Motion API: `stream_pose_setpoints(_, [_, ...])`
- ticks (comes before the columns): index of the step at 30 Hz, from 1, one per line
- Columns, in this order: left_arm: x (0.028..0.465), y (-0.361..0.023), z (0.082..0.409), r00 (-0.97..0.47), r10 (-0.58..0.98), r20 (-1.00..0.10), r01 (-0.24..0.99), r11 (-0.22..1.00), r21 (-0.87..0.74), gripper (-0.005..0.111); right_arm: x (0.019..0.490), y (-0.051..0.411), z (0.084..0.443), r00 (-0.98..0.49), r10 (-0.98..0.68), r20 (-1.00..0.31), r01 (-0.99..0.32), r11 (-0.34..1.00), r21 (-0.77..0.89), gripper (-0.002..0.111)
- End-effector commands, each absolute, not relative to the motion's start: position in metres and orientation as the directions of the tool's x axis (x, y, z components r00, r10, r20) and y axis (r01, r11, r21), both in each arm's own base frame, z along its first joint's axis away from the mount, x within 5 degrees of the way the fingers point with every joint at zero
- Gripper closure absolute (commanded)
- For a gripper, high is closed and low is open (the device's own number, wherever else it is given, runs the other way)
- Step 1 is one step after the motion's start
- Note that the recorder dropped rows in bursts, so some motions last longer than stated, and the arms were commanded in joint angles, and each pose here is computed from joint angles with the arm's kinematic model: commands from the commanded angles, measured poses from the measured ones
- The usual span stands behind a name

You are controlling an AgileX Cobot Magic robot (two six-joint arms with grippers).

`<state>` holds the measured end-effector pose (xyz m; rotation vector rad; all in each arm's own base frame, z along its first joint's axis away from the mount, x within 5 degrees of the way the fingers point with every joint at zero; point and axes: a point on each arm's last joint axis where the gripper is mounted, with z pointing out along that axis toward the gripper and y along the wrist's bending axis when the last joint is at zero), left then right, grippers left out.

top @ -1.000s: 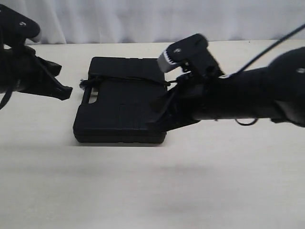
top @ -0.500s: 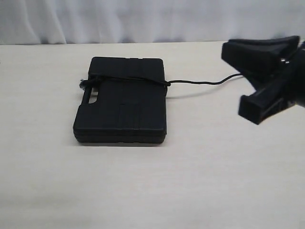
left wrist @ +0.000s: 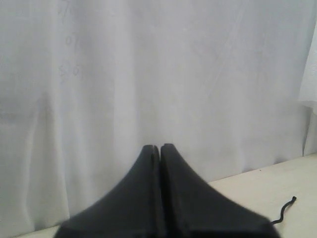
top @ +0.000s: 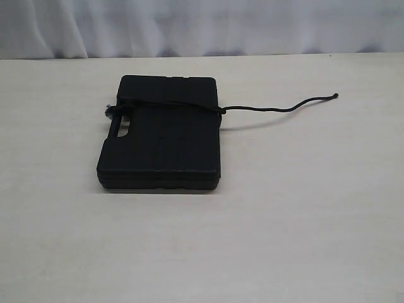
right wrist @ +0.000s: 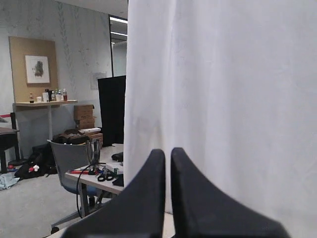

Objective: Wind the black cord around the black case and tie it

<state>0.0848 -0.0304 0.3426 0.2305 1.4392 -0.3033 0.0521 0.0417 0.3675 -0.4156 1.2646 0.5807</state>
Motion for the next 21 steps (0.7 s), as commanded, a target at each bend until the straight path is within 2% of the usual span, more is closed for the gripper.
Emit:
stream_pose_setpoints(1, [0.0843,-0.0308,0.3403,0.089,-0.083,-0.993,0.347,0.937,-0.047,0.107,0.0492,0.0397,0.367,0.203,0.176,-0.963,-0.615,0.789,0.015,0.104])
stream_pose_setpoints(21, [0.0843,-0.0309,0.3399,0.091,-0.066,-0.994,0.347,0.938,-0.03,0.107,0.0495,0.0393,0.3673,0.205,0.178,-0.962,-0.61,0.792,0.016,0.104])
